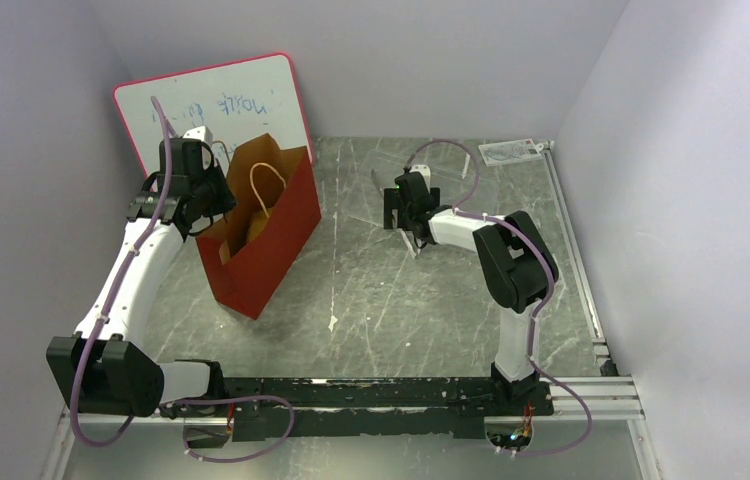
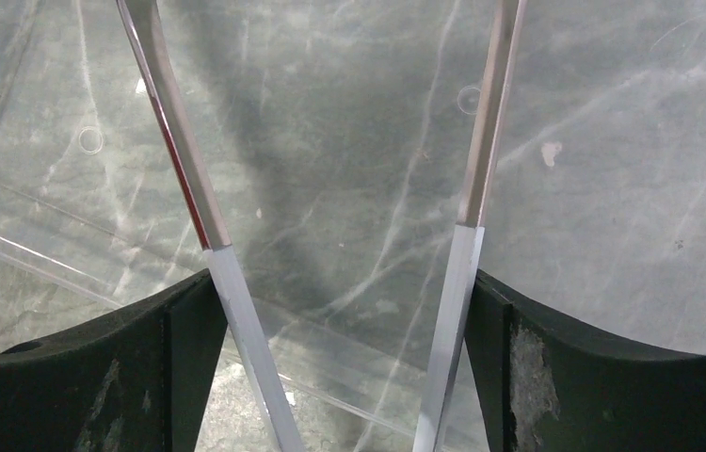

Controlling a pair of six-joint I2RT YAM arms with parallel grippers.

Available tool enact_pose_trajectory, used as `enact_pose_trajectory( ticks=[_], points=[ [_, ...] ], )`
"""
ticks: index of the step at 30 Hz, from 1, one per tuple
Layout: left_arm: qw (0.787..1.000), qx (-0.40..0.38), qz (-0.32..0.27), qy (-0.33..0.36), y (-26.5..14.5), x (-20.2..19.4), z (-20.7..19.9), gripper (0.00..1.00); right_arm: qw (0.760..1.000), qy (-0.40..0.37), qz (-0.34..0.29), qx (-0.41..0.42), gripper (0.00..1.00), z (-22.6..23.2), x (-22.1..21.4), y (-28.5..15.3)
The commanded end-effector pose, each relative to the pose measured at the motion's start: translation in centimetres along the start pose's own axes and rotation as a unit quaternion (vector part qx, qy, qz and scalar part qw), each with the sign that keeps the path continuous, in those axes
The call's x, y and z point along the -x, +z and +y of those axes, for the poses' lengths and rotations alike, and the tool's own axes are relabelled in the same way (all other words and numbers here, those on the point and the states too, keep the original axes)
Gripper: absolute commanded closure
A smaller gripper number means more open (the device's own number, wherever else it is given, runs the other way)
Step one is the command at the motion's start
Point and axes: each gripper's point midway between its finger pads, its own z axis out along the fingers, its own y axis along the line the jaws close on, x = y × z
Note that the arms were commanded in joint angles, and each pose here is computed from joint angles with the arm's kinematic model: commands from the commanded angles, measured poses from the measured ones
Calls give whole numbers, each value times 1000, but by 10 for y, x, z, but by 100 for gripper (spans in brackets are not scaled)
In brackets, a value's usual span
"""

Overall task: Take the fake bread out of the paper bag
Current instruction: Adjust the paper bag at the center of the board.

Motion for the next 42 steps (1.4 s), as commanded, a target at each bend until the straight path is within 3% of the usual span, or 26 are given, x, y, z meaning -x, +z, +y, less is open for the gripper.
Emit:
enact_pose_trajectory(
  ticks=[1, 15, 22, 31, 42],
  points=[
    [1000, -16, -16, 5, 0, 11, -5, 81, 1000, 15, -21, 14, 11, 8, 16, -5],
    [999, -31, -30, 17, -3, 17, -15, 80, 998, 32, -49, 14, 29, 5, 37, -26],
    [994, -65, -41, 78, -3, 9, -59, 80, 997, 48, -60, 23, 36, 4, 43, -46],
    [980, -103, -35, 164, -6, -26, -111, 80, 996, 43, -79, 20, 38, 3, 55, -78],
    [965, -144, -7, 220, -26, -98, -168, 81, 994, 53, -100, -9, 39, -11, 75, -118]
  ],
)
